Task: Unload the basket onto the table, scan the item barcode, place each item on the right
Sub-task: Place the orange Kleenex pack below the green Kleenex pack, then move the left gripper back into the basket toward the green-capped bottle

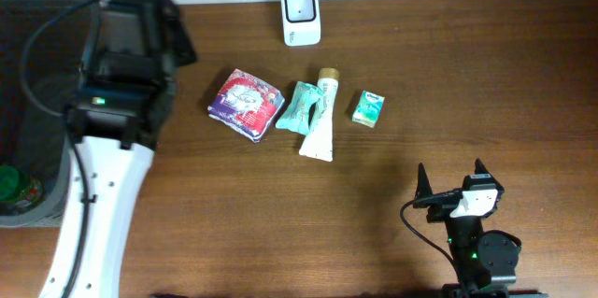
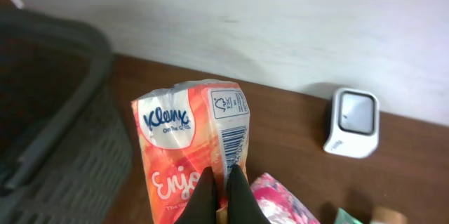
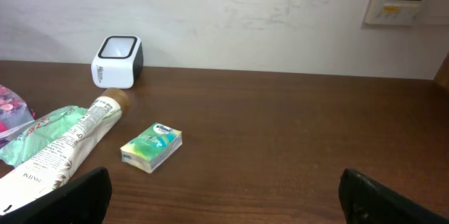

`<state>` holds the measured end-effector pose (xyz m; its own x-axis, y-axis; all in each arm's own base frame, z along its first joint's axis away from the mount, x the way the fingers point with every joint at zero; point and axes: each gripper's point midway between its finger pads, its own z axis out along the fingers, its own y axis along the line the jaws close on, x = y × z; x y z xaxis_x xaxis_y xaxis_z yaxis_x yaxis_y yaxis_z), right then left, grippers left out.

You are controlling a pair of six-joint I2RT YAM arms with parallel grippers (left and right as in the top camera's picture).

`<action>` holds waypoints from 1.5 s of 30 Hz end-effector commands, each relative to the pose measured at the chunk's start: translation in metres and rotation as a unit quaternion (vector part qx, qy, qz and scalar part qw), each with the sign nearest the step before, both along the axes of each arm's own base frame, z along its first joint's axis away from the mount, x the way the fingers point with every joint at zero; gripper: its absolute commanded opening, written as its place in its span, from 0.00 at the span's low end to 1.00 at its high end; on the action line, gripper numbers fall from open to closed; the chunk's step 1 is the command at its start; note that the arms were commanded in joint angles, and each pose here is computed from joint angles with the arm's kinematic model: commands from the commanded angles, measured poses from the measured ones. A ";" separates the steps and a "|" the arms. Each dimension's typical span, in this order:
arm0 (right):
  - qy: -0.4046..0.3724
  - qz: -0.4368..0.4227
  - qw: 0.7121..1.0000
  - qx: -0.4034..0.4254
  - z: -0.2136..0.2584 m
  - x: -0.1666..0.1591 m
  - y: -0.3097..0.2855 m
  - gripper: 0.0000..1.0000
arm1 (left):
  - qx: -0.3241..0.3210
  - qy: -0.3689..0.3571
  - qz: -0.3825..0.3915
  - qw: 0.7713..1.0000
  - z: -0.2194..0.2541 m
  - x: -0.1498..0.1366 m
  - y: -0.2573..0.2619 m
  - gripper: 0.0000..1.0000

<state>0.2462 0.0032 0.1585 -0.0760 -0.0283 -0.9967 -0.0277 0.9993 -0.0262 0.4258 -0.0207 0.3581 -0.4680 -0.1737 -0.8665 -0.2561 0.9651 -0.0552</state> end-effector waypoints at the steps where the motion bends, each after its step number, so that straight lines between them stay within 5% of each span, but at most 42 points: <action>1: 0.002 0.006 1.000 0.000 -0.003 0.000 0.003 0.99 | 0.051 -0.012 -0.041 0.998 0.016 -0.011 -0.029 0.00; 5: 0.002 0.006 1.000 0.000 -0.003 0.000 0.003 0.99 | 0.002 0.034 -0.218 0.975 -0.021 -0.021 -0.132 0.00; 12: 0.002 0.006 1.000 0.000 -0.003 0.000 0.003 0.99 | 0.053 0.179 -0.348 0.919 -0.164 -0.039 -0.272 0.00; 17: 0.002 0.006 1.000 0.000 -0.003 0.000 0.003 0.99 | 0.068 0.241 -0.401 0.881 -0.237 -0.064 -0.323 0.00; 21: 0.002 0.006 1.000 0.000 -0.003 0.000 0.003 0.99 | 0.042 0.263 -0.378 0.887 -0.273 -0.067 -0.341 0.00; 25: 0.002 0.006 1.000 0.000 -0.003 0.000 0.003 0.99 | 0.030 0.287 -0.353 0.890 -0.296 -0.068 -0.339 0.18; 27: 0.002 0.006 1.000 0.000 -0.003 0.000 0.003 0.99 | 0.029 0.285 -0.354 0.891 -0.294 -0.067 -0.340 0.47; 30: 0.002 0.006 1.000 0.000 -0.003 0.000 0.003 0.99 | 0.025 0.272 -0.355 0.894 -0.268 -0.063 -0.344 0.53; 34: 0.002 0.006 1.000 0.000 -0.003 0.000 0.003 0.99 | 0.048 0.195 -0.294 0.934 -0.150 -0.040 -0.302 0.64; 36: 0.002 0.006 1.000 0.000 -0.003 0.000 0.003 0.99 | 0.051 0.162 -0.256 0.952 -0.098 -0.037 -0.263 0.96; 40: 0.002 0.006 1.000 0.000 -0.003 0.000 0.003 0.99 | 0.013 0.106 -0.167 0.980 -0.009 -0.047 -0.149 0.99; 45: 0.002 0.006 1.000 0.000 -0.003 0.000 0.003 0.99 | 0.022 0.152 -0.088 0.984 -0.005 -0.077 -0.066 0.99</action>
<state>0.2462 0.0032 0.1585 -0.0760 -0.0283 -0.9967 -0.0277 0.9993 -0.0262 0.3513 -0.1086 0.3586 -0.7065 -0.0083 -0.7077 -0.0278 0.9995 0.0160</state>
